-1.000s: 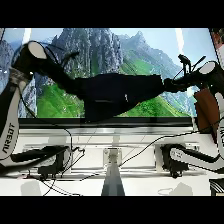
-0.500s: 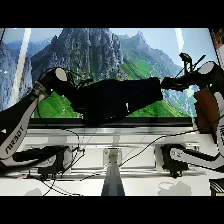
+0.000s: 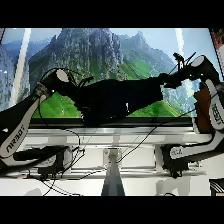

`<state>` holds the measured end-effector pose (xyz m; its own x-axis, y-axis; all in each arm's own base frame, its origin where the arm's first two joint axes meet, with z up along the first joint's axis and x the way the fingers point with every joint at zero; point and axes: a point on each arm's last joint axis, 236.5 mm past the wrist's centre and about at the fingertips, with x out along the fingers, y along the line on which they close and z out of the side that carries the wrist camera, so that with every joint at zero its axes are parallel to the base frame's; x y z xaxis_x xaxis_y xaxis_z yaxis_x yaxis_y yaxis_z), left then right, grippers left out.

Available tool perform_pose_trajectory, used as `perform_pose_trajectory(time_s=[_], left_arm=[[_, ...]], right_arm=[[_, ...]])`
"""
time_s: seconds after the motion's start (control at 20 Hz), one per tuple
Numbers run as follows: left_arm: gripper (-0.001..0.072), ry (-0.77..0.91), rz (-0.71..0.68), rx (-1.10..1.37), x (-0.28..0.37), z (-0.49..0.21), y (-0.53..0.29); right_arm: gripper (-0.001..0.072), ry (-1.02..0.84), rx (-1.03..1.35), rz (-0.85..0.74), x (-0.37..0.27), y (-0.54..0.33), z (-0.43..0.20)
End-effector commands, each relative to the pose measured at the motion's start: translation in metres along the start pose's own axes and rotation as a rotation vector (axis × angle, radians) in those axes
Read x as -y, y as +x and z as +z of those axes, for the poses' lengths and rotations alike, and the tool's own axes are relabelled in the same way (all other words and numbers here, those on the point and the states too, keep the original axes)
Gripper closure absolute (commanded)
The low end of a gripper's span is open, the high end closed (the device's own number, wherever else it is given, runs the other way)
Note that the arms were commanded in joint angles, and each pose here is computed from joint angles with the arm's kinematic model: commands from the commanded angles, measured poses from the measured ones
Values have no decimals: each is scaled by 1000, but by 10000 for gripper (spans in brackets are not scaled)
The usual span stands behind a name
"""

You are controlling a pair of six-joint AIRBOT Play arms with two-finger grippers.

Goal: Fold the clothes and pants, and hang the long-sleeved shirts on hangers.

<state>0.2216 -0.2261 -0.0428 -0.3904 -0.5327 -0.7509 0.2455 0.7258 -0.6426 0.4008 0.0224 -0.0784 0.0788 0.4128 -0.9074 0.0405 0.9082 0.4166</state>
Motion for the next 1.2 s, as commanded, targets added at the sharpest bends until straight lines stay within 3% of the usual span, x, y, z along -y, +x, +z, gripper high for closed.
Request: perform_pose_trajectory(time_s=[0.0,0.25,0.4,0.55,0.6,0.65,0.7,0.85,1.0,1.15], left_arm=[[63,-2,-5,-1,1,0,0],[63,-1,-5,-2,1,0,0],[63,-1,8,19,-2,5,1],[63,-1,31,76,-8,18,0],[63,-1,36,95,-9,23,0],[63,0,41,110,-10,26,-1],[63,1,48,124,-12,29,-1],[63,1,57,150,-15,36,-4],[62,10,71,195,-28,44,-23],[62,-9,74,327,-39,71,-82]], right_arm=[[19,56,-89,29,6,15,7],[28,119,-222,107,16,29,-14],[29,42,-319,355,-35,30,-32],[31,-36,-330,391,-67,44,-36],[113,-85,-323,388,-77,50,-36],[365,-122,-317,384,-87,56,-36],[558,-142,-313,385,-98,60,-36],[639,-245,-303,388,-126,60,-32],[645,-313,-183,359,-142,35,2],[682,-261,43,200,-121,-26,59]])
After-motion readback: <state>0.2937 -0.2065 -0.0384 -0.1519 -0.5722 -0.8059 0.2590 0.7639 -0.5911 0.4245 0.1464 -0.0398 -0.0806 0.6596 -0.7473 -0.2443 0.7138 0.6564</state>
